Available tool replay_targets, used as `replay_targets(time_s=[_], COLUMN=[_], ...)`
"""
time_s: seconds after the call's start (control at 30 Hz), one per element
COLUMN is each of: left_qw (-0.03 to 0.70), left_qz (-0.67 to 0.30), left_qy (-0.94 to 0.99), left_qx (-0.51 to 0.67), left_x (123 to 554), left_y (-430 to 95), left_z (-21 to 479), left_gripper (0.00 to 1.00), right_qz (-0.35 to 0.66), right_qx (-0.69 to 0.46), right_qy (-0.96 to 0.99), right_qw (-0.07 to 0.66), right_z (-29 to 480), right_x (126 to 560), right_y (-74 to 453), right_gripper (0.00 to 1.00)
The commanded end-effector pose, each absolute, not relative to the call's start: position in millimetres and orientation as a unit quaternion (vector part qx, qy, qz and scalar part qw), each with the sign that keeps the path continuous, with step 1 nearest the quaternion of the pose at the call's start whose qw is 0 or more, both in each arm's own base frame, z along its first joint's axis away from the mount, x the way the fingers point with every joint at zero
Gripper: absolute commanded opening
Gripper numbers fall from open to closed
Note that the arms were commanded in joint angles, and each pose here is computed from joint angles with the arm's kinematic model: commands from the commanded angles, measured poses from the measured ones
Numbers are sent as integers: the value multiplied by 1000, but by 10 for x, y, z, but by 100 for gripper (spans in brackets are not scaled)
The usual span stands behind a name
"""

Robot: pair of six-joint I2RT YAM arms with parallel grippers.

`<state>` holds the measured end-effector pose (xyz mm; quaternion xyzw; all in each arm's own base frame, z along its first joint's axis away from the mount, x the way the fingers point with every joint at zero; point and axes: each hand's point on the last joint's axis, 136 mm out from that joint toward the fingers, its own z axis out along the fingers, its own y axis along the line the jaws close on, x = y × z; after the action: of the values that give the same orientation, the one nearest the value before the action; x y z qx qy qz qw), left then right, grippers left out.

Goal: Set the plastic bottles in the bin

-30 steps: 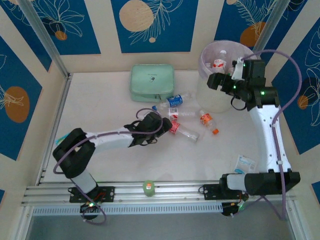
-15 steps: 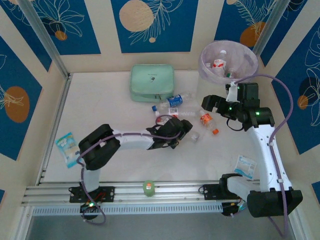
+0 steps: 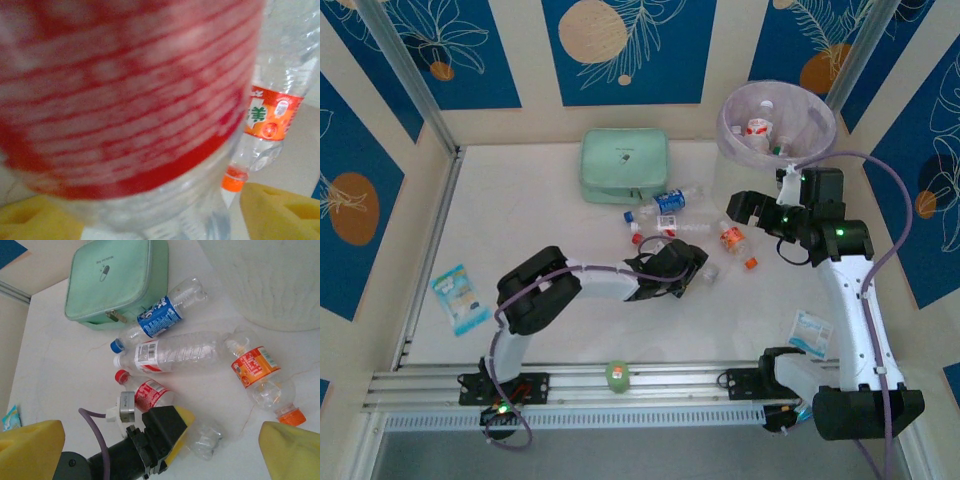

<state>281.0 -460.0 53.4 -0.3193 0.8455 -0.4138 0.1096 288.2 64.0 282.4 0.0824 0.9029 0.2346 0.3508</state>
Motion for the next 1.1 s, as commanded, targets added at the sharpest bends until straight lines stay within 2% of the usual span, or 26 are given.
replay_targets(time_s=[0.0, 0.2, 0.33, 0.63, 0.77, 0.93, 1.07], left_qw=[108, 93, 122, 209, 221, 267, 305], left_qz=[-399, -410, -418, -430, -463, -401, -353], left_qy=[850, 845, 840, 846, 833, 859, 879], left_qx=[-328, -331, -323, -237, -207, -173, -101], left_x=[2784, 2695, 2691, 2830, 2919, 2931, 3014], left_y=[-4570, -4506, -4293, -3982, -3785, -3343, -3141], left_z=[343, 384, 546, 981, 1038, 1045, 1332], left_gripper=[71, 53, 42, 41, 41, 38, 37], right_qz=[244, 251, 261, 365, 373, 373, 391], right_qx=[73, 79, 75, 30, 3, -25, -59], right_qy=[900, 897, 892, 857, 856, 862, 855], right_qw=[354, 356, 363, 362, 357, 342, 335], right_z=[2850, 2891, 2986, 3254, 3329, 3241, 3241], right_x=[2813, 2810, 2799, 2766, 2779, 2693, 2654], right_y=[663, 659, 690, 1045, 1195, 1322, 1467], right_gripper=[99, 98, 98, 97, 96, 95, 93])
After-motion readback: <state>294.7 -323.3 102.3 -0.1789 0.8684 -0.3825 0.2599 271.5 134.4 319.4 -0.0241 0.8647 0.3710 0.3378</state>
